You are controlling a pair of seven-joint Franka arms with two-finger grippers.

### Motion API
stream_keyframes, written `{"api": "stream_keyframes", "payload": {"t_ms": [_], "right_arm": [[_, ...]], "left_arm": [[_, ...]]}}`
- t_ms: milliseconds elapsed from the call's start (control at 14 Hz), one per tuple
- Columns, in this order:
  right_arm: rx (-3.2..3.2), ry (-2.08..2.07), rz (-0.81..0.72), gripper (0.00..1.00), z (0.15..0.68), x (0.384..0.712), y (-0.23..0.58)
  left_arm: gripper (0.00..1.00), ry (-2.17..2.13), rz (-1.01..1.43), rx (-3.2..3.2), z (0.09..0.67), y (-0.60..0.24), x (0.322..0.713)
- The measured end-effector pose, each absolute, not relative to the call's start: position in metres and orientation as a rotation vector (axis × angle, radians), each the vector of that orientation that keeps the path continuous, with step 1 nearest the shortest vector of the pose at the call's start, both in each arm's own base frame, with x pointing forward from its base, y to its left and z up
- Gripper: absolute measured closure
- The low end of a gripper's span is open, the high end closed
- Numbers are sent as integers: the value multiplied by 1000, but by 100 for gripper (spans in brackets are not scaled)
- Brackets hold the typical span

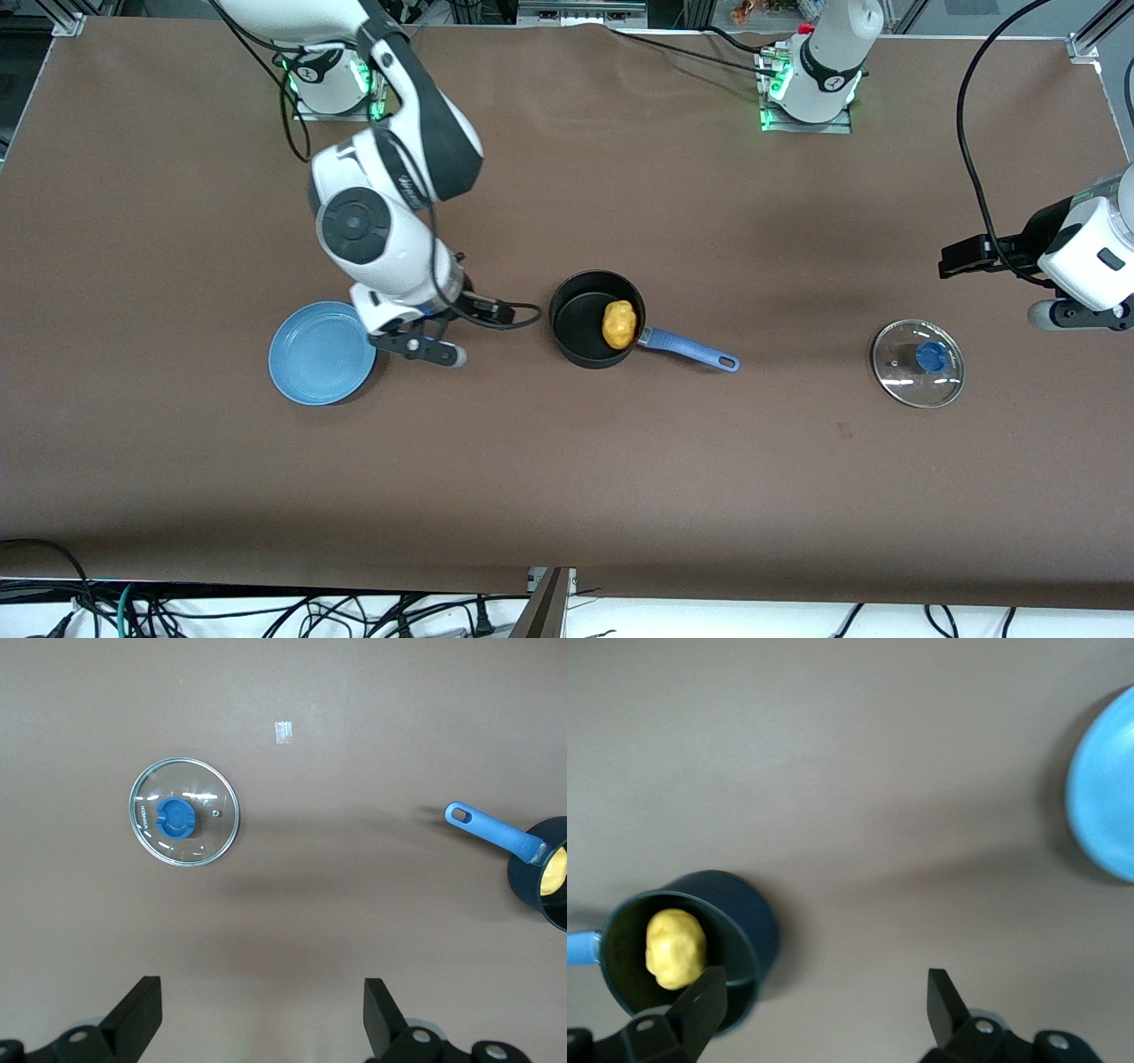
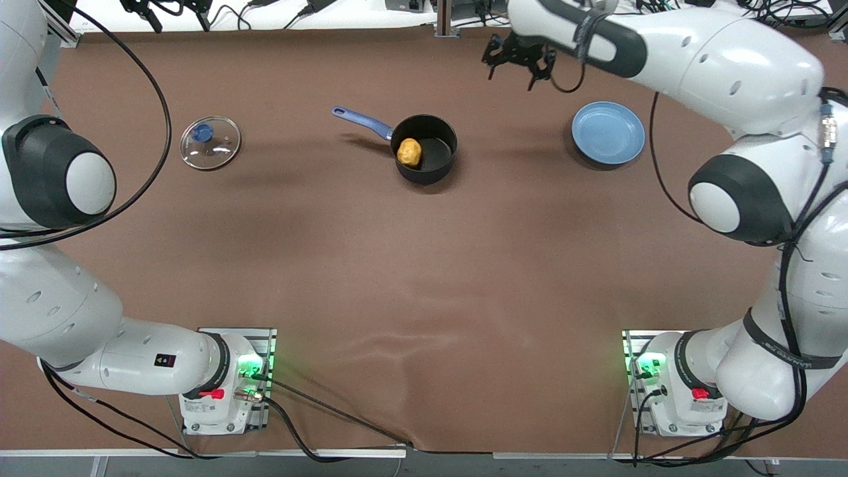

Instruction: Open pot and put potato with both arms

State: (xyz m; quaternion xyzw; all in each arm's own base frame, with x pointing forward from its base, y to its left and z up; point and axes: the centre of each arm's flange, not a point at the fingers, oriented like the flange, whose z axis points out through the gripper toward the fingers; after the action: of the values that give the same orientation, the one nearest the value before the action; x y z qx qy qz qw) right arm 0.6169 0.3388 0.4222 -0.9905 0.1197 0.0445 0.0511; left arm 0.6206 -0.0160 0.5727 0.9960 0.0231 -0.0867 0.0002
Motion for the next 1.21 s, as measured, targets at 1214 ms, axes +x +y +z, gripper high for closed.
{"api": "stream_keyframes", "payload": {"t_ms": [1214], "right_arm": [[-3081, -51, 193, 0, 601, 517, 55]], "left_arm": [[0, 68, -261, 3129, 575, -18, 621]]}}
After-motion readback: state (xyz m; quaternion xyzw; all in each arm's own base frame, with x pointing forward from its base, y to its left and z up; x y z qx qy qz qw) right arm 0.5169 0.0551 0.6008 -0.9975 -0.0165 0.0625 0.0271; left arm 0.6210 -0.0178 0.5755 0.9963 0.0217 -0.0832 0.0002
